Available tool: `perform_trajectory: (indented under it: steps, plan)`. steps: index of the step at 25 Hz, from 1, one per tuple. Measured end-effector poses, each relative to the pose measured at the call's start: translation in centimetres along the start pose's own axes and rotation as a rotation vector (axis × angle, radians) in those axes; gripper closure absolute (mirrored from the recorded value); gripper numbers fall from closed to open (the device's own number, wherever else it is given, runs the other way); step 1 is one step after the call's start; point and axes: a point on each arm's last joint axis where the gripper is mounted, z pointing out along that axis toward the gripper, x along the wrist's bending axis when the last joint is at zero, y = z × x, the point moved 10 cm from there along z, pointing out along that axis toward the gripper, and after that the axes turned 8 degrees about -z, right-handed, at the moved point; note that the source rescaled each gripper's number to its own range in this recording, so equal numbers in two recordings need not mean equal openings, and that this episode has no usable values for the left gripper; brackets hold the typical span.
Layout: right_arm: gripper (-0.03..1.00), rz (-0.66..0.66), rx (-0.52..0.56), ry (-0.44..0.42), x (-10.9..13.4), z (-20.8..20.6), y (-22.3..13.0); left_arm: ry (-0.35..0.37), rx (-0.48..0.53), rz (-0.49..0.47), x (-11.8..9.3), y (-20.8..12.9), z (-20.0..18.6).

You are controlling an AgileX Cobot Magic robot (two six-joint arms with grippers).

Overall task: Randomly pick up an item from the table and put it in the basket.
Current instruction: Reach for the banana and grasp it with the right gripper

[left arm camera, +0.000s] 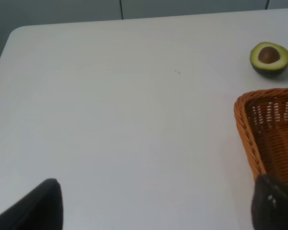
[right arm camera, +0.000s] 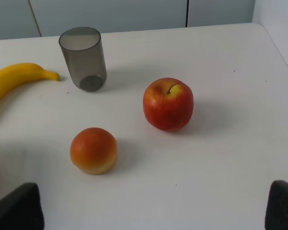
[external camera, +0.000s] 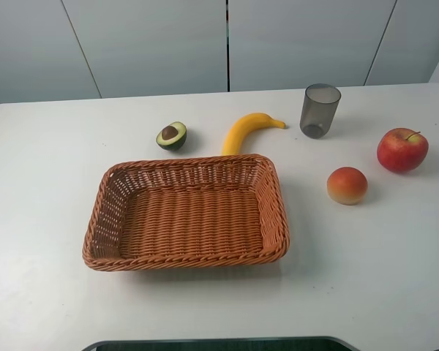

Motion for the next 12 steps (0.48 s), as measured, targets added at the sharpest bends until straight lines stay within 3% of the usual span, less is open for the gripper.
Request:
perform_trajectory:
  steps: [12]
  plan:
    - [-0.03,0.000,0.000,0.000,0.00,0.00,0.00,0.000,0.000,0.000,0.00,0.00,0.00]
